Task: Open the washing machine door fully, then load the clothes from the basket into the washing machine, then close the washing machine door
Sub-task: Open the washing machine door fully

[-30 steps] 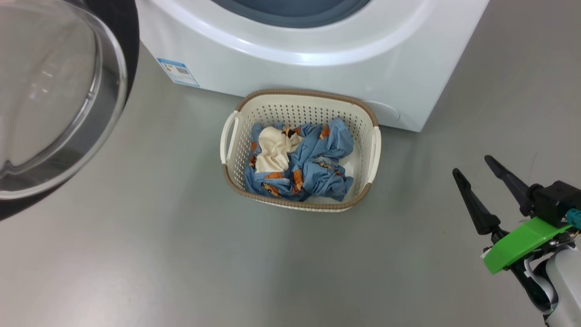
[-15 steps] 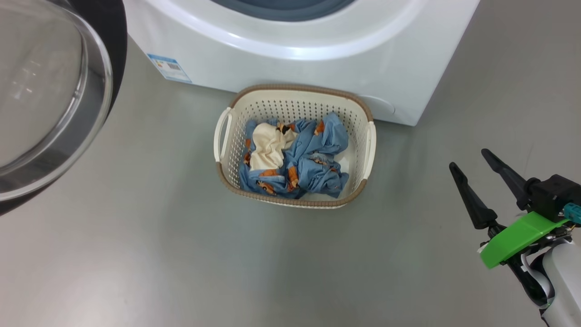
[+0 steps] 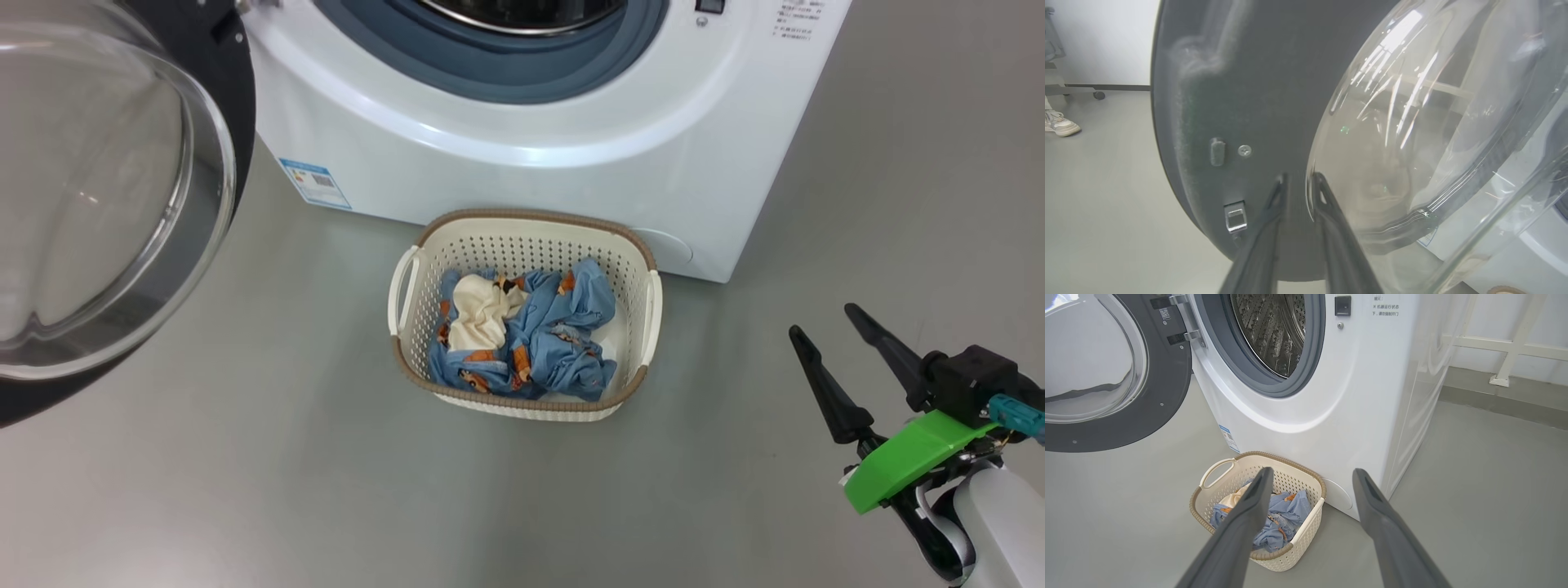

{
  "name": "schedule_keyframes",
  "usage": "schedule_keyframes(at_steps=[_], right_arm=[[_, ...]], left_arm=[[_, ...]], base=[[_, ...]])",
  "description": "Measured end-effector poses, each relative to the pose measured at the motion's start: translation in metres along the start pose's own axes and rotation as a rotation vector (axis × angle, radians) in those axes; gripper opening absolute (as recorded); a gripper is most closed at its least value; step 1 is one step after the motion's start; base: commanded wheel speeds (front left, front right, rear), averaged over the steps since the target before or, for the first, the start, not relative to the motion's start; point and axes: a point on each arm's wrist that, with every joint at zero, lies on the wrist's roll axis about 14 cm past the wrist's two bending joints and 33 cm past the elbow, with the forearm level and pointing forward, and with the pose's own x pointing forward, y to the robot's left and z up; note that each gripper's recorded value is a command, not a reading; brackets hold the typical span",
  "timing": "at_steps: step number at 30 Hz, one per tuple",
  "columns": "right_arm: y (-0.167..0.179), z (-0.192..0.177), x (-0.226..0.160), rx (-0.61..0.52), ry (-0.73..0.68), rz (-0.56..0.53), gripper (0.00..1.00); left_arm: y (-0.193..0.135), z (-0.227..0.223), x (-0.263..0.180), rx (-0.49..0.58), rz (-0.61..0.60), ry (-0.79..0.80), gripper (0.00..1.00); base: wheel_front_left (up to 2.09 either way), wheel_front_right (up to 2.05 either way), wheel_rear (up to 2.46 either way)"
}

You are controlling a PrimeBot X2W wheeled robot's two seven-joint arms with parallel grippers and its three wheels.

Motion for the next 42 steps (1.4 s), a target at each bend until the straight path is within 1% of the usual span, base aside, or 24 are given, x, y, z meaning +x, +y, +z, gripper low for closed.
schedule_keyframes(at_steps=[1,2,3,4,5,9,13,16,20,22,27,29,36,42], right_arm=[[0.001,0.001,-0.001,0.000,-0.003,-0.001,1.00],[0.002,0.003,-0.003,0.001,-0.005,-0.001,1.00],[0.003,0.005,-0.004,0.001,-0.009,-0.001,1.00],[0.004,0.007,-0.004,0.001,-0.016,-0.001,1.00],[0.005,0.010,-0.005,-0.001,-0.020,-0.002,1.00],[0.005,0.018,-0.012,-0.003,-0.039,-0.013,1.00],[0.003,0.016,-0.025,0.005,-0.032,-0.037,1.00],[0.000,0.019,-0.032,0.010,-0.040,-0.057,1.00],[-0.009,0.025,-0.041,0.009,-0.058,-0.095,1.00],[-0.014,0.024,-0.049,0.010,-0.055,-0.116,1.00],[-0.024,0.024,-0.065,0.013,-0.054,-0.161,1.00],[-0.026,0.025,-0.068,0.013,-0.059,-0.169,1.00],[-0.039,0.032,-0.087,0.014,-0.081,-0.231,1.00],[-0.049,0.031,-0.107,0.021,-0.084,-0.287,1.00]], left_arm=[[0.000,0.001,-0.002,0.001,-0.004,-0.004,0.45],[-0.001,0.001,-0.004,0.000,-0.012,-0.009,0.71],[-0.002,0.003,-0.006,-0.005,-0.019,-0.016,0.86],[-0.003,0.004,-0.008,-0.006,-0.025,-0.023,0.98],[-0.005,0.005,-0.010,-0.008,-0.035,-0.028,1.00],[-0.015,0.003,-0.021,-0.023,-0.078,-0.042,1.00],[-0.032,0.000,-0.030,-0.035,-0.125,-0.051,1.00],[-0.051,-0.005,-0.037,-0.034,-0.180,-0.049,1.00],[-0.087,-0.009,-0.048,-0.025,-0.297,-0.048,1.00],[-0.103,-0.010,-0.055,-0.037,-0.347,-0.051,1.00],[-0.134,-0.017,-0.074,-0.038,-0.453,-0.041,1.00],[-0.139,-0.019,-0.078,-0.037,-0.472,-0.039,1.00],[-0.175,-0.023,-0.097,-0.066,-0.592,-0.028,1.00],[-0.199,-0.029,-0.110,-0.074,-0.676,-0.007,1.00]], base=[[0.00,0.00,0.00],[0.00,0.00,0.00],[0.00,0.00,0.00],[0.00,0.00,0.00],[0.00,0.00,0.00],[0.00,0.00,0.00],[0.00,0.00,0.00],[0.00,0.00,0.00],[0.00,0.00,0.00],[0.00,0.00,0.00],[0.00,0.00,0.00],[0.00,0.00,0.00],[0.00,0.00,0.00],[0.00,0.00,0.00]])
